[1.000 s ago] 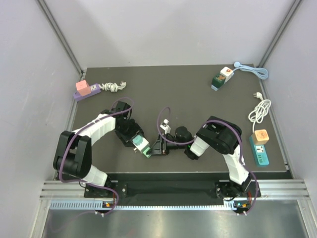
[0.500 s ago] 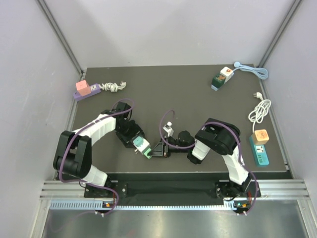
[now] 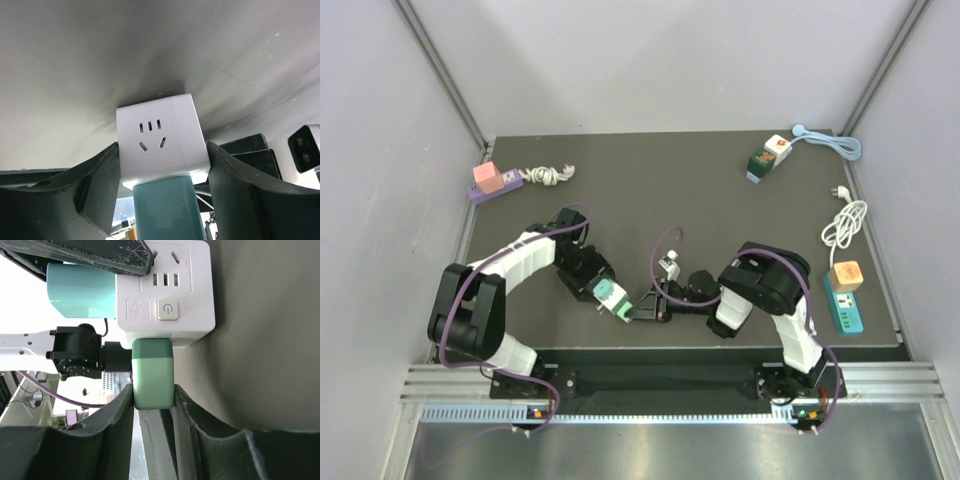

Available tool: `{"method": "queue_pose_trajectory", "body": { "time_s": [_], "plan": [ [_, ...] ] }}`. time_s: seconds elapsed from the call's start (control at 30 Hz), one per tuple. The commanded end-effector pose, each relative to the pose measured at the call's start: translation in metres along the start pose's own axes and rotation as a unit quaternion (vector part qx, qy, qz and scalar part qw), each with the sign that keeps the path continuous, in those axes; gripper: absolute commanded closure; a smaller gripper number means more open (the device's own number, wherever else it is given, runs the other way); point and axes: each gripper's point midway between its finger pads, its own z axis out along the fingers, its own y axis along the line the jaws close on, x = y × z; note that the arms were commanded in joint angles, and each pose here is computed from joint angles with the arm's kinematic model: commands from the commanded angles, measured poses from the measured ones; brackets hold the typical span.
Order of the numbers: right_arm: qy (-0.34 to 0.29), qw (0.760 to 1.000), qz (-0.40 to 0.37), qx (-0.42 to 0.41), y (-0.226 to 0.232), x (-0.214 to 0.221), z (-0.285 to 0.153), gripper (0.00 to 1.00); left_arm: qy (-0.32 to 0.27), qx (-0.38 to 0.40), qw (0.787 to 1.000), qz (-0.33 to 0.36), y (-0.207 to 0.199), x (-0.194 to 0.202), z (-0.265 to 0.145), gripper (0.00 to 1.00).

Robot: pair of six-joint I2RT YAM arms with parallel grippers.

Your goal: Pull the plug off the socket

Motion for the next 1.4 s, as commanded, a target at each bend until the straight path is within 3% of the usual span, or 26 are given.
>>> {"method": "queue_pose_trajectory", "body": {
  "time_s": [0.0, 0.7, 1.03, 1.07, 1.2, 1.37],
  "plan": [
    [0.070, 0.997, -0.026, -0.031, 0.012, 0.043, -0.026, 1.00, -0.139, -0.055, 0.989, 0.005, 0.021, -0.063, 0.006, 1.00],
    [0.044, 0.997, -0.058, -0.026, 0.024, 0.037, -0.048, 1.00, -0.152, -0.074, 0.986, -0.007, 0.033, -0.070, 0.009, 1.00],
    [-0.014, 0.996, -0.092, -0.004, 0.021, -0.039, -0.065, 1.00, -0.187, -0.048, 0.980, 0.048, 0.025, -0.072, -0.018, 1.00],
    [0.002, 0.997, -0.063, 0.042, 0.001, -0.038, -0.065, 1.00, -0.185, -0.042, 0.980, 0.055, 0.023, -0.069, -0.019, 1.00],
    [0.012, 0.984, -0.124, 0.124, -0.015, -0.081, -0.056, 1.00, -0.191, -0.018, 0.979, 0.066, 0.020, -0.063, -0.021, 1.00],
    [-0.020, 0.970, -0.166, 0.177, -0.010, -0.149, -0.049, 1.00, -0.178, 0.020, 0.978, 0.102, 0.006, -0.057, -0.025, 1.00]
  ]
}}
